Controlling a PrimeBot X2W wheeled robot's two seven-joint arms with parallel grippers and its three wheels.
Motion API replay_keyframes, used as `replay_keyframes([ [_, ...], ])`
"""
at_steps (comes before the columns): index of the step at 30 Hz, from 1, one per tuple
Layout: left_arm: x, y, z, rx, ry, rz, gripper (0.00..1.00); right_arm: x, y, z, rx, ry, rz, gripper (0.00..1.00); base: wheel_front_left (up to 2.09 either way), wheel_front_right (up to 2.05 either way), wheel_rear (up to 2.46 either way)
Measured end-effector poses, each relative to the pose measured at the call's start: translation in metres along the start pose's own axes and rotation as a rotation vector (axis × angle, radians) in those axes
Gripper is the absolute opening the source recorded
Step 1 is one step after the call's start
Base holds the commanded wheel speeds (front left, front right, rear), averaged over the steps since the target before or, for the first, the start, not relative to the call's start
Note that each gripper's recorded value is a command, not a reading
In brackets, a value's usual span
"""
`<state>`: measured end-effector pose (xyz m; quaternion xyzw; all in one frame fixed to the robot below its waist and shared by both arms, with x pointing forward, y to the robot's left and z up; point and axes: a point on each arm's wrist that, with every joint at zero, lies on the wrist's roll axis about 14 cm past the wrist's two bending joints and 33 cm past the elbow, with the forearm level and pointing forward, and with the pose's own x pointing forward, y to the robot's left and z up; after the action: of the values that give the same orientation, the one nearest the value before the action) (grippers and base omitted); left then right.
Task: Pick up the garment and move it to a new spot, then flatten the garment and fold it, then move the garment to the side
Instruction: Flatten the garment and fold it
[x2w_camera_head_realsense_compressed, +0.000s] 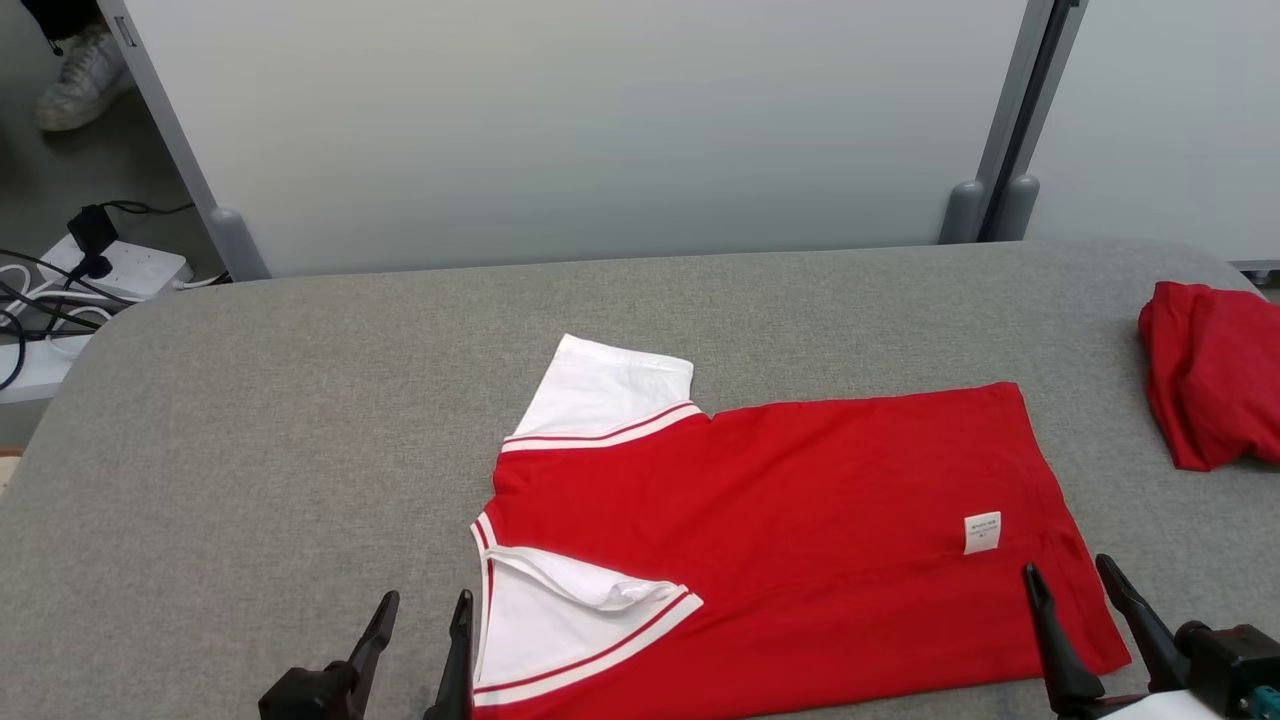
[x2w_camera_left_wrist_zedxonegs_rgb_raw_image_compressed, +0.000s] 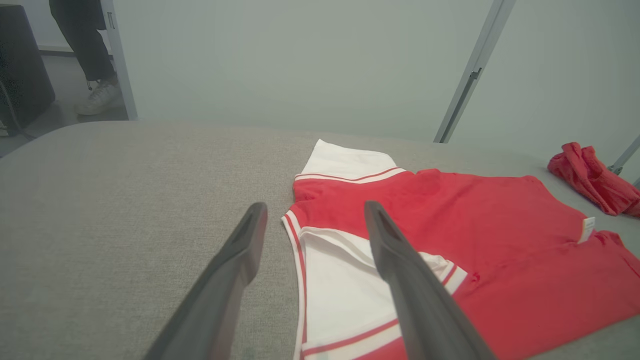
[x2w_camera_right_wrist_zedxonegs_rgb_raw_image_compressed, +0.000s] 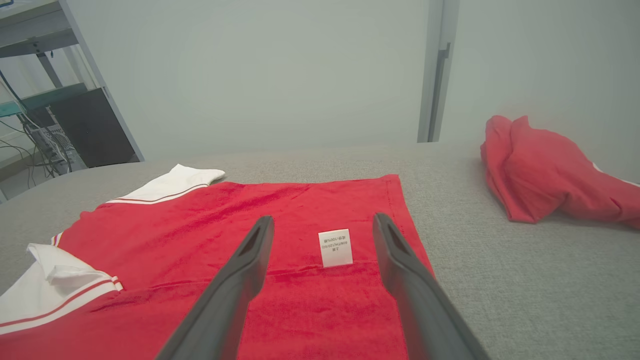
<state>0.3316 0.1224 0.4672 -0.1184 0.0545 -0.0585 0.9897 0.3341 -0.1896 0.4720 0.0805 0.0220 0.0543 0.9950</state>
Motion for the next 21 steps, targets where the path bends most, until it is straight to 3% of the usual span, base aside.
replay_keyframes([
  [7, 0.021, -0.001, 0.011, -0.003, -0.002, -0.006, 1.00, 0.004, 0.000, -0.007, 0.002, 0.024, 0.001, 1.00, 0.00, 0.00, 0.00],
  [21, 0.122, -0.017, 0.031, 0.031, 0.073, -0.099, 1.00, 0.042, -0.004, -0.015, -0.008, 0.058, 0.013, 1.00, 0.00, 0.00, 0.00],
])
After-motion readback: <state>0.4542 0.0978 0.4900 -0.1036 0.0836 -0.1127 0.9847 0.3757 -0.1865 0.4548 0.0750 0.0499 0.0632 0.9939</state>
